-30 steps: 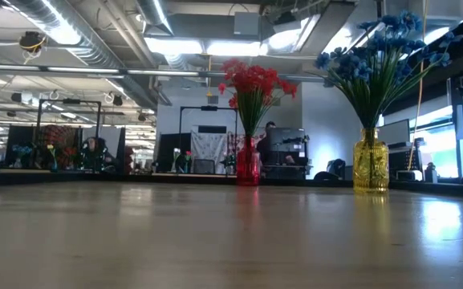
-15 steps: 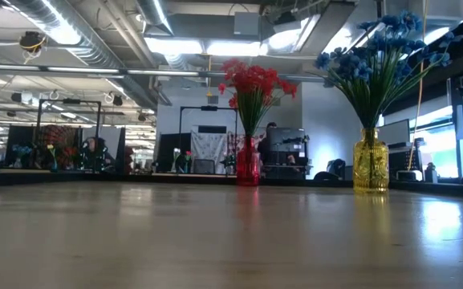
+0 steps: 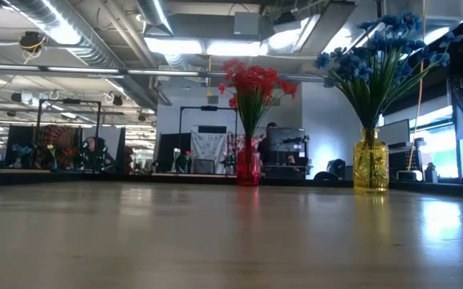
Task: Sort flowers into vase by color
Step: Put the white tulip into the transparent vase
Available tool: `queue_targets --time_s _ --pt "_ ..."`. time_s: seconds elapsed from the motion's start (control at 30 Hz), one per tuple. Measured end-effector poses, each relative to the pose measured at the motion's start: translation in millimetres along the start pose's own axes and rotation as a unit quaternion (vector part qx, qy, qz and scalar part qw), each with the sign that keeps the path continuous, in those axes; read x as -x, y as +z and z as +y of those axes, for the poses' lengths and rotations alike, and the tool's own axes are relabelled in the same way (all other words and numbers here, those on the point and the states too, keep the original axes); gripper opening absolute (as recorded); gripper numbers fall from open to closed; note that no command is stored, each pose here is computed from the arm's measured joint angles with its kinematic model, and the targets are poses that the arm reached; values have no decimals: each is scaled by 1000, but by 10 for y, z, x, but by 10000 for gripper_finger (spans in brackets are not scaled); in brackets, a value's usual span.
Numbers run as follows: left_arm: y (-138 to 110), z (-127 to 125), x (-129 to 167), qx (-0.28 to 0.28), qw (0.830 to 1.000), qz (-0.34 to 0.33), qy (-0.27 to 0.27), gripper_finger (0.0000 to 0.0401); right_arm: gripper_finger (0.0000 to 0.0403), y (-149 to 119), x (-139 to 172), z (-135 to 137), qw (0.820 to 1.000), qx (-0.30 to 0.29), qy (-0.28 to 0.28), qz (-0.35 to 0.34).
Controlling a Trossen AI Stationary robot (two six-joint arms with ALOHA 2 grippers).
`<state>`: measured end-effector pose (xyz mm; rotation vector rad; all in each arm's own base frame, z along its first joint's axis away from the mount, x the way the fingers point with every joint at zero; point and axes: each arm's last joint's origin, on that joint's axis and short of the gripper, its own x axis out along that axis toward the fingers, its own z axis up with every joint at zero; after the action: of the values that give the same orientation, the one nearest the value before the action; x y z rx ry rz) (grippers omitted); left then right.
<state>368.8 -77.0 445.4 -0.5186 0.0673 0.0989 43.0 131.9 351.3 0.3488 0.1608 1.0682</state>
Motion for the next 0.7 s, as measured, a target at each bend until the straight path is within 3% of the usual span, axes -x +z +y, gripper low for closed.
queue_targets --time_s 0.27,0.7 --pt "18 30 -1 0 999 -25 42 104 2 -52 -158 247 996 78 -10 -45" --pt "-33 -45 24 0 999 -21 35 104 1 -189 -346 294 999 39 -13 -19"
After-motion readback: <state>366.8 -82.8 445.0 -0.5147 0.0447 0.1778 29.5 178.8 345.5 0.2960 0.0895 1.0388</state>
